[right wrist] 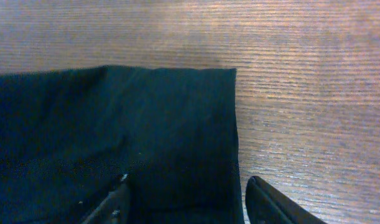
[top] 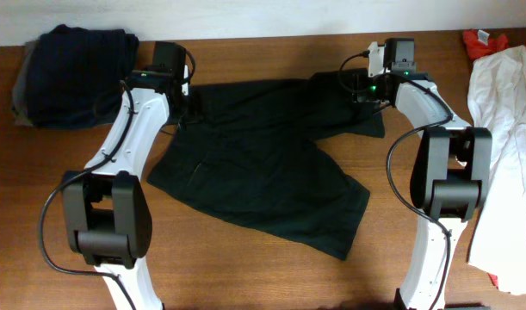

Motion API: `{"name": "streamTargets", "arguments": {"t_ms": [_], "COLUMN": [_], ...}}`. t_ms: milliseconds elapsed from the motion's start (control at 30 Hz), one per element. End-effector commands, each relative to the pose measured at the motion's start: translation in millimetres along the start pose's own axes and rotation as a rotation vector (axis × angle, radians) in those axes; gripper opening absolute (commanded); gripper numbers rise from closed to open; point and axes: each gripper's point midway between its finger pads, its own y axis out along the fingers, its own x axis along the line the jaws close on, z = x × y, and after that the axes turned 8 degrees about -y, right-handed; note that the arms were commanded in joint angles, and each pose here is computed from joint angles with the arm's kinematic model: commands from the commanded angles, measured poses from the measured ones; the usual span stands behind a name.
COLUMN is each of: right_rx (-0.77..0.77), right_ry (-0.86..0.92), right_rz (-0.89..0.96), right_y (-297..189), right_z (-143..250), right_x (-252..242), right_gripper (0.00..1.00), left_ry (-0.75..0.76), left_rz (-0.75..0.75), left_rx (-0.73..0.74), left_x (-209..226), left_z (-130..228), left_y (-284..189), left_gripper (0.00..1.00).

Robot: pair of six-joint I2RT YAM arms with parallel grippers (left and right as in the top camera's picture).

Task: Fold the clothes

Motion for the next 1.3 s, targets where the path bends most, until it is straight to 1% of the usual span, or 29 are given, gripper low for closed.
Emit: {"name": "streamTargets", "arguments": {"t_ms": [0, 33, 133, 167, 300, 400, 467, 567, 600, 700, 767, 833, 900, 1000, 1133, 1167, 1233, 1267], "right_rx": [-0.022, -0.019, -0.006, 0.001, 0.027, 0.049, 0.067, 0.085, 0.088, 0.091, 0.095, 0.099, 0.111, 0.144, 0.167, 0.164, 0.159, 0.15], "right_ry": [0.001, 0.003, 0.005, 0.007, 0.011, 0.014, 0.017, 0.021, 0.021, 0.022, 0.022, 0.023, 0.025, 0.026, 0.026, 0.026, 0.025, 0.024], "right_rz": [-0.002, -0.001, -0.004, -0.006, -0.01, -0.012, -0.015, -0.018, -0.019, -0.019, -0.02, -0.021, -0.021, 0.012, 0.049, 0.052, 0.053, 0.055], "right_y": [-2.8, -2.8, -2.9, -3.0, -3.3, -3.6, -3.9, -4.1, -4.3, -4.3, -4.3, -4.6, -4.8, -5.9, -10.8, -12.8, -19.1, -25.4], "right_z": [-9.1, -8.4, -5.3, -3.7, 2.8, 8.1, 12.6, 17.1, 17.7, 18.6, 19.4, 20.3, 23.4, 30.9, 34.6, 33.1, 29.7, 25.5], "right_x": [1.5, 1.4, 2.0, 2.4, 3.7, 4.3, 5.2, 5.9, 6.0, 6.2, 6.6, 6.8, 6.9, 1.6, -4.3, -4.7, -4.3, -4.0], "right_gripper": [0.5, 0.44, 0.23, 0.18, 0.17, 0.16, 0.17, 0.15, 0.15, 0.15, 0.15, 0.15, 0.13, 0.11, 0.11, 0.11, 0.04, 0.04], "left_ry": [-0.002, -0.003, -0.002, -0.002, -0.006, 0.053, 0.047, 0.06, 0.056, 0.06, 0.065, 0.067, 0.068, 0.068, 0.069, 0.069, 0.069, 0.069], "left_rz": [-0.014, -0.014, -0.016, -0.017, -0.021, 0.013, 0.017, 0.128, 0.133, 0.119, 0.122, 0.124, 0.126, 0.126, 0.13, 0.13, 0.13, 0.129], "left_rx": [-0.001, 0.0, 0.006, 0.008, 0.038, 0.071, 0.081, 0.128, 0.131, 0.117, 0.107, 0.101, 0.096, 0.094, 0.082, 0.08, 0.08, 0.083], "left_x": [4.5, 4.6, 5.1, 5.2, 8.5, 4.1, 6.7, -1.0, 0.1, 2.7, -0.1, -1.3, -1.7, -1.8, -2.9, -3.1, -3.1, -2.9], "left_z": [0.9, 1.1, 2.5, 3.1, 7.8, 12.5, 12.2, 17.3, 17.4, 14.1, 12.3, 11.1, 9.8, 9.4, 6.4, 5.7, 5.7, 6.4], "left_y": [-1.2, -1.2, -1.1, -0.2, 9.9, 27.0, 43.3, 64.3, 67.5, 68.2, 68.0, 68.0, 68.1, 67.7, 61.9, 61.3, 60.9, 60.8], "left_gripper": [0.99, 0.99, 0.99, 0.99, 0.99, 0.99, 0.99, 0.99, 0.99, 0.94, 0.89, 0.76, 0.6, 0.59, 0.54, 0.46, 0.28, 0.26]}}
